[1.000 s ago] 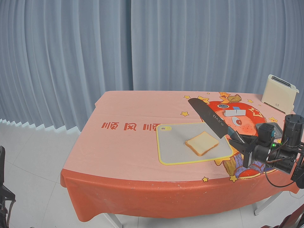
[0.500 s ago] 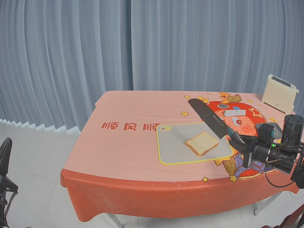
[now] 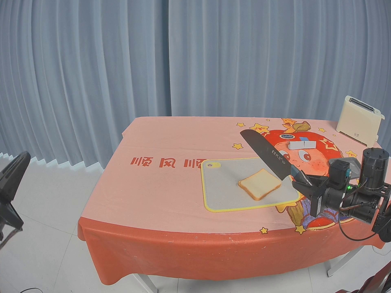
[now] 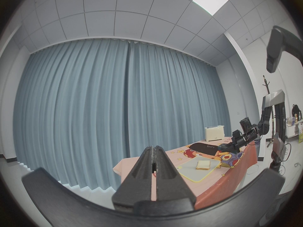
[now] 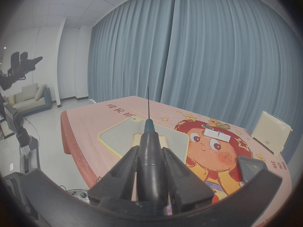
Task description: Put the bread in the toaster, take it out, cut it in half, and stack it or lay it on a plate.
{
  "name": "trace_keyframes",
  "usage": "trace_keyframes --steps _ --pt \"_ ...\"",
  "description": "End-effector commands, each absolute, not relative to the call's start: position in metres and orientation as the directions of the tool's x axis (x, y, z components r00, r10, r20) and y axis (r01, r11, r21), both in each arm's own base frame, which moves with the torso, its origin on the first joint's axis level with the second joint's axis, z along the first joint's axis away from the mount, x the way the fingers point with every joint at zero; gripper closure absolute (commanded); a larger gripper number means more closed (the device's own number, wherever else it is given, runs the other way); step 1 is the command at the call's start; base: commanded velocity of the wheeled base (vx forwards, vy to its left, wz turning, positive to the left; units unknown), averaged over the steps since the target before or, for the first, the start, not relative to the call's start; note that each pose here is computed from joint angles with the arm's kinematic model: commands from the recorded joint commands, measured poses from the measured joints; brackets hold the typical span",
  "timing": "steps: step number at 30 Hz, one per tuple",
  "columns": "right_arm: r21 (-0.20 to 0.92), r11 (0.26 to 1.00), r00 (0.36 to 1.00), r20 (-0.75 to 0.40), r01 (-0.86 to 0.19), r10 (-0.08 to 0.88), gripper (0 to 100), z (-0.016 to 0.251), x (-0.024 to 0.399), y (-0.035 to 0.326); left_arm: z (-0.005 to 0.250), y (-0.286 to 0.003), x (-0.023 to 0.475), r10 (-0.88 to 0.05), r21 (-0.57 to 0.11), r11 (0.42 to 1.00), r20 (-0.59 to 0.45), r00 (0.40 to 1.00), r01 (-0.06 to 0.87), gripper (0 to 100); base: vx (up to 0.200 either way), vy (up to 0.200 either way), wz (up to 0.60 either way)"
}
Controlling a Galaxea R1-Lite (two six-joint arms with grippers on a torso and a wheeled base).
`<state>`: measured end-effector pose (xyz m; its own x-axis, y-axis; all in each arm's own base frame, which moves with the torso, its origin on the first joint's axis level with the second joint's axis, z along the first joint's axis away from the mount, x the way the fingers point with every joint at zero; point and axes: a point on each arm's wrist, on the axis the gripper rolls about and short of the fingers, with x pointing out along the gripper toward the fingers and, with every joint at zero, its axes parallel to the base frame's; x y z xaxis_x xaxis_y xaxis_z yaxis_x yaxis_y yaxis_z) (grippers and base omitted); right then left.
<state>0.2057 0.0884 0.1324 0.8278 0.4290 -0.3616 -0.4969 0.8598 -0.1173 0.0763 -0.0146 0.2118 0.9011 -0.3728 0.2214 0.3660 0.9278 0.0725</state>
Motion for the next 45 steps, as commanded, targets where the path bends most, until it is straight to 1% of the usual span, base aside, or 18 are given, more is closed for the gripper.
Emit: trace_keyframes --steps 1,3,6,8,11,21,23,24,25,28,30,34,36,41,42,43,45 --pt "-0.113 0.857 0.823 -0.366 -0.503 0.434 100 0.131 0.205 0.09 0.262 -0.021 0.12 -0.455 0.064 0.89 0.144 0.879 0.451 100 0.0 0.0 0.0" --pt "-0.112 0.856 0.821 -0.369 -0.505 0.436 100 0.13 0.206 0.091 0.272 -0.023 0.128 -0.458 0.06 0.889 0.139 0.878 0.454 100 0.0 0.0 0.0" --pt "-0.111 0.855 0.819 -0.372 -0.507 0.437 100 0.129 0.207 0.092 0.269 -0.023 0.13 -0.46 0.038 0.888 0.125 0.879 0.459 100 0.0 0.0 0.0" --pt "-0.112 0.854 0.814 -0.384 -0.509 0.435 100 0.127 0.204 0.091 0.26 -0.023 0.13 -0.457 0.017 0.889 0.099 0.884 0.458 100 0.0 0.0 0.0" --pt "-0.111 0.853 0.812 -0.387 -0.51 0.436 100 0.126 0.204 0.091 0.25 -0.023 0.128 -0.46 0.012 0.888 0.072 0.885 0.461 100 0.0 0.0 0.0" --pt "-0.112 0.838 0.799 -0.393 -0.534 0.456 100 0.124 0.199 0.095 0.246 -0.024 0.132 -0.475 -0.007 0.879 0.051 0.878 0.476 100 0.0 0.0 0.0" --pt "-0.112 0.836 0.793 -0.403 -0.538 0.456 100 0.122 0.198 0.096 0.243 -0.025 0.138 -0.494 -0.035 0.868 0.027 0.869 0.495 100 0.0 0.0 0.0" --pt "-0.112 0.835 0.793 -0.403 -0.539 0.458 100 0.122 0.198 0.096 0.242 -0.025 0.139 -0.494 -0.037 0.868 0.025 0.869 0.495 100 0.0 0.0 0.0" --pt "-0.112 0.829 0.785 -0.408 -0.549 0.465 100 0.121 0.196 0.098 0.243 -0.026 0.141 -0.507 -0.055 0.859 0.028 0.861 0.508 100 0.0 0.0 0.0" --pt "-0.112 0.823 0.781 -0.41 -0.556 0.472 100 0.12 0.196 0.1 0.248 -0.027 0.145 -0.53 -0.065 0.843 0.067 0.846 0.533 100 0.0 0.0 0.0" --pt "-0.112 0.823 0.781 -0.408 -0.556 0.472 100 0.121 0.196 0.1 0.251 -0.028 0.151 -0.544 -0.058 0.834 0.087 0.835 0.549 100 0.0 0.0 0.0" --pt "-0.111 0.823 0.783 -0.403 -0.556 0.475 100 0.122 0.195 0.1 0.253 -0.029 0.16 -0.547 -0.053 0.831 0.096 0.831 0.553 100 0.0 0.0 0.0" --pt "-0.109 0.826 0.784 -0.404 -0.554 0.472 100 0.122 0.196 0.1 0.254 -0.031 0.166 -0.563 -0.049 0.821 0.099 0.821 0.569 100 0.0 0.0 0.0" --pt "-0.107 0.826 0.782 -0.407 -0.553 0.471 100 0.121 0.196 0.1 0.254 -0.039 0.176 -0.659 -0.025 0.746 0.122 0.742 0.666 100 0.0 0.0 0.0" --pt "-0.107 0.826 0.782 -0.407 -0.553 0.471 100 0.121 0.196 0.1 0.254 -0.039 0.176 -0.659 -0.025 0.746 0.122 0.742 0.666 100 0.0 0.0 0.0" --pt "-0.104 0.829 0.784 -0.407 -0.55 0.469 100 0.121 0.197 0.099 0.25 -0.042 0.183 -0.675 -0.029 0.732 0.111 0.729 0.681 100 0.0 0.0 0.0" --pt "-0.105 0.833 0.788 -0.406 -0.544 0.463 100 0.121 0.198 0.098 0.244 -0.046 0.191 -0.686 -0.029 0.722 0.093 0.721 0.691 100 0.0 0.0 0.0"
